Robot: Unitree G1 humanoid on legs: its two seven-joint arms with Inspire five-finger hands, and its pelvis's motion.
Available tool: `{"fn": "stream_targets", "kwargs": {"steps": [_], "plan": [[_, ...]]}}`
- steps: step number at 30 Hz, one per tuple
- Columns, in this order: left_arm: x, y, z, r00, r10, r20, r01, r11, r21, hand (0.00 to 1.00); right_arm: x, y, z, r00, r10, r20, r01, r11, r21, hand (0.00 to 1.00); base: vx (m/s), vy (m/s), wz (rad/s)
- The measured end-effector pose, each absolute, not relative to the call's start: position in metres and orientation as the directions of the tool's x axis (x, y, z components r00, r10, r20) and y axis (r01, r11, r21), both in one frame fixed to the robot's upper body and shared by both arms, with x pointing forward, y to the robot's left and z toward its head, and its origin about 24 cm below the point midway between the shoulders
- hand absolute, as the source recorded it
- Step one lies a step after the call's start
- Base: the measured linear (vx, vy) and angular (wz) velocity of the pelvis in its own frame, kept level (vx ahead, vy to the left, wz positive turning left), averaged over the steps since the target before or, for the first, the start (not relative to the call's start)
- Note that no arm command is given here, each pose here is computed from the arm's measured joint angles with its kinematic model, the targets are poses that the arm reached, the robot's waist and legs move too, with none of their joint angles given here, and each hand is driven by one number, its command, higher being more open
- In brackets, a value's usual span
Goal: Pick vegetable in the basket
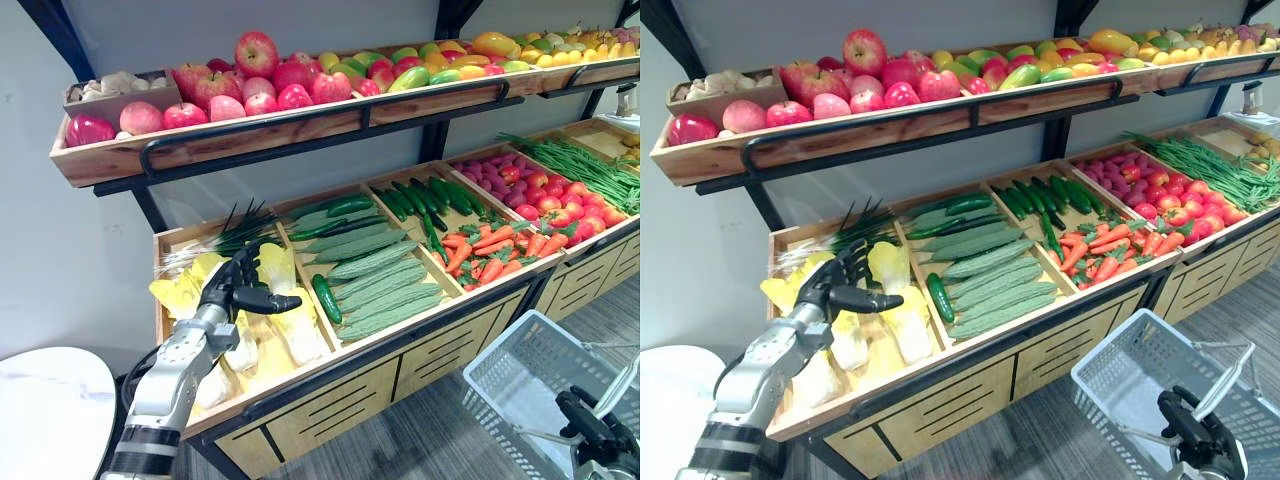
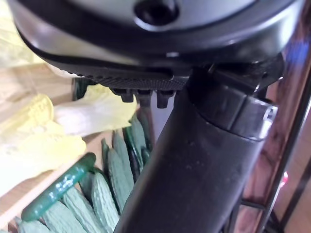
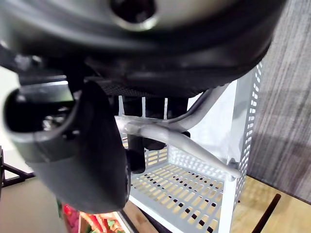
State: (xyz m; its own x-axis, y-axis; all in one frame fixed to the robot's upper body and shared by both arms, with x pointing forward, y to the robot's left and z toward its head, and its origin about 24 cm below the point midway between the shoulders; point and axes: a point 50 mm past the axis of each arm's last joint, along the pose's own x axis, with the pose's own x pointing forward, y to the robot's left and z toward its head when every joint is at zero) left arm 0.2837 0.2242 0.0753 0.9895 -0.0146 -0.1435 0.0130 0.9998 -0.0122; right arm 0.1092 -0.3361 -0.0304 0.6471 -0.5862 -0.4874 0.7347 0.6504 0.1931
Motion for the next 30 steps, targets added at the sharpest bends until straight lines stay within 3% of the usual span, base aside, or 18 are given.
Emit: {"fn": "stream_targets", "kwargs": {"steps": [15,25,30], "plan": [[0.267,0.273,0.040,0.929,0.277,-0.246,-0.283,0.959,0.010,1.00,0.108,-0.311,-0.057,0.651,-0.488,-0.582,0.705,0.673,0.224,0.00,-0.01,-0.013,-0.01],[0.259,0.301,0.046,0.867,0.459,-0.197,-0.466,0.885,0.010,1.00,0.103,-0.303,-0.070,0.630,-0.451,-0.632,0.701,0.680,0.215,0.00,-0.04,-0.025,0.03],[0.257,0.311,0.053,0.845,0.509,-0.165,-0.499,0.861,0.099,1.00,0.103,-0.303,-0.070,0.629,-0.451,-0.634,0.702,0.679,0.214,0.00,-0.04,-0.021,0.03]]}}
